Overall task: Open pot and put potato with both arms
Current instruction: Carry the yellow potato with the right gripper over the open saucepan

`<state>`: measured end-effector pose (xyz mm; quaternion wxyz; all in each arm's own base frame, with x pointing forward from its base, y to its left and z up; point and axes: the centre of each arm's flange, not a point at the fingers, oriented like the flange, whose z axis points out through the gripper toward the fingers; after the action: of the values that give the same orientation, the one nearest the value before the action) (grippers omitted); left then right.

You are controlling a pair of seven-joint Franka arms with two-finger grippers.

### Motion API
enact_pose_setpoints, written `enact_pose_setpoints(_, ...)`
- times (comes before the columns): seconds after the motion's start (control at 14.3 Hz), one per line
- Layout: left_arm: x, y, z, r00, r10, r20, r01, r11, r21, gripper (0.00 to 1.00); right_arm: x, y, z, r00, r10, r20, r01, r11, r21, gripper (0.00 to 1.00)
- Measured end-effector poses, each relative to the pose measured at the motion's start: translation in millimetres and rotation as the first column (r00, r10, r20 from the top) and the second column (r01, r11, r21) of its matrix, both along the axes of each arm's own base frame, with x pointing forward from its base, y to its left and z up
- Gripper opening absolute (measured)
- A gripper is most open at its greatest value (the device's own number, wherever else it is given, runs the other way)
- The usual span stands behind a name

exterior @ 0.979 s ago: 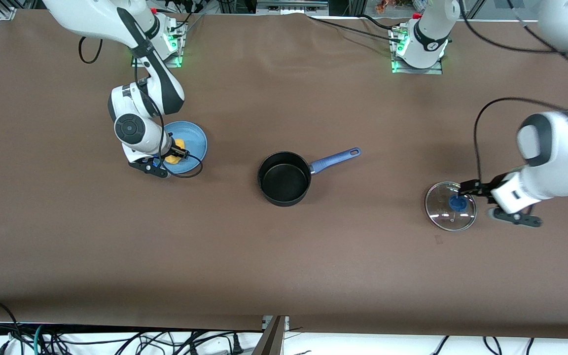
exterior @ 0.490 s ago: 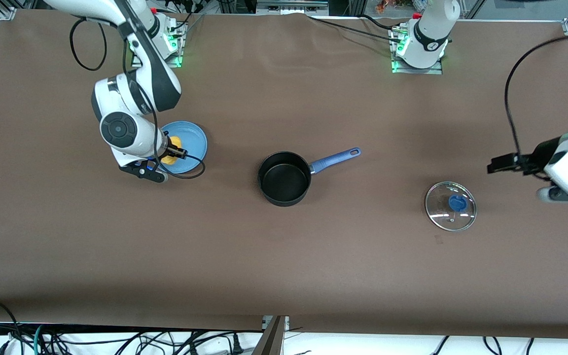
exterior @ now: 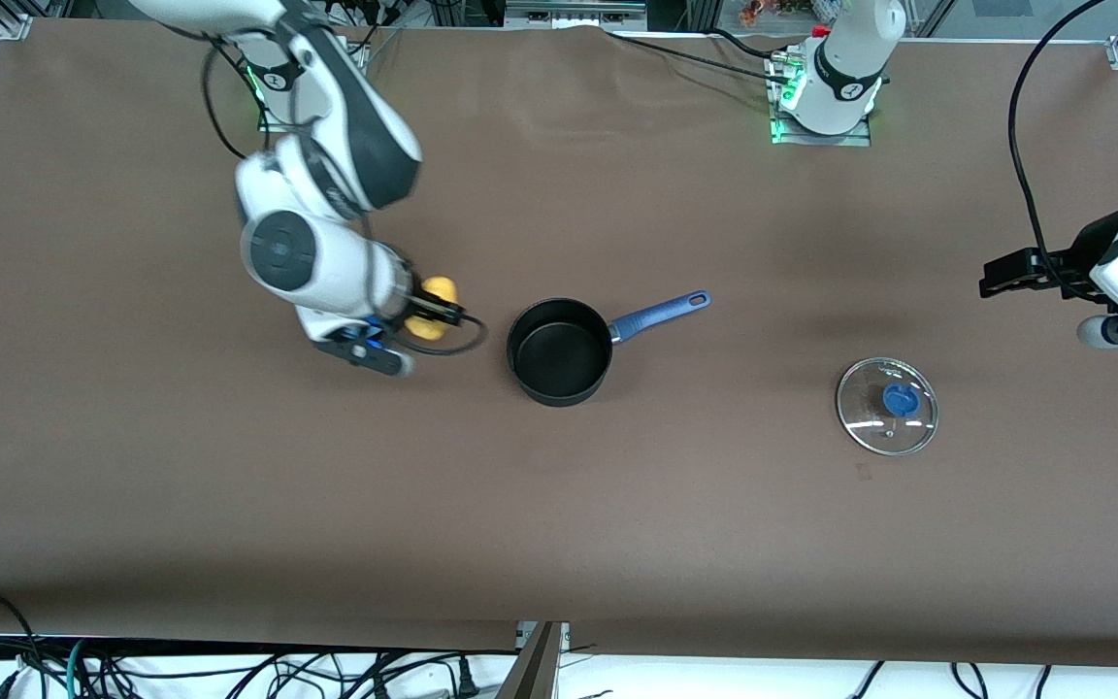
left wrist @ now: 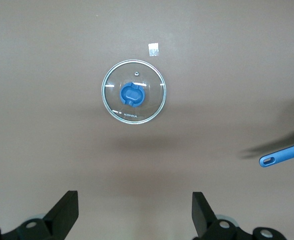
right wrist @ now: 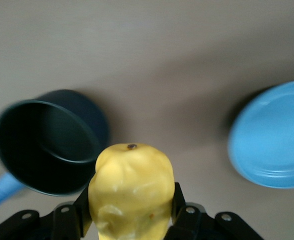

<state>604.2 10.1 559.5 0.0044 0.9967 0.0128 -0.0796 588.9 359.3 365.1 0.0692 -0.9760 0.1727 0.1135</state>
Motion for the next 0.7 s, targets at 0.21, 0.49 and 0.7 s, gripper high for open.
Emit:
enact_pose_setpoints(0.21,-0.1,2.5,0.0,1.0,0.02,0.0,-0.02,1.0,0.003,1.0,3.7,64.6,-35.7,0.998,0.001,0.056,-0.003,0.999,0.041,0.62)
enact_pose_setpoints(0.49,-0.1,2.7,0.0,0.999,0.034,-0.001,-0.034,0.999,0.005,1.0,-5.4,109.1,-86.8,0.992,-0.003,0.129,-0.008,0.996,0.085,0.62)
enact_pose_setpoints(0.7,-0.1,2.5,0.0,0.999,0.037,-0.001,-0.037,0.999,0.005,1.0,-15.4,123.8,-115.2,0.992,0.011,0.128,-0.022,0.996,0.083,0.62)
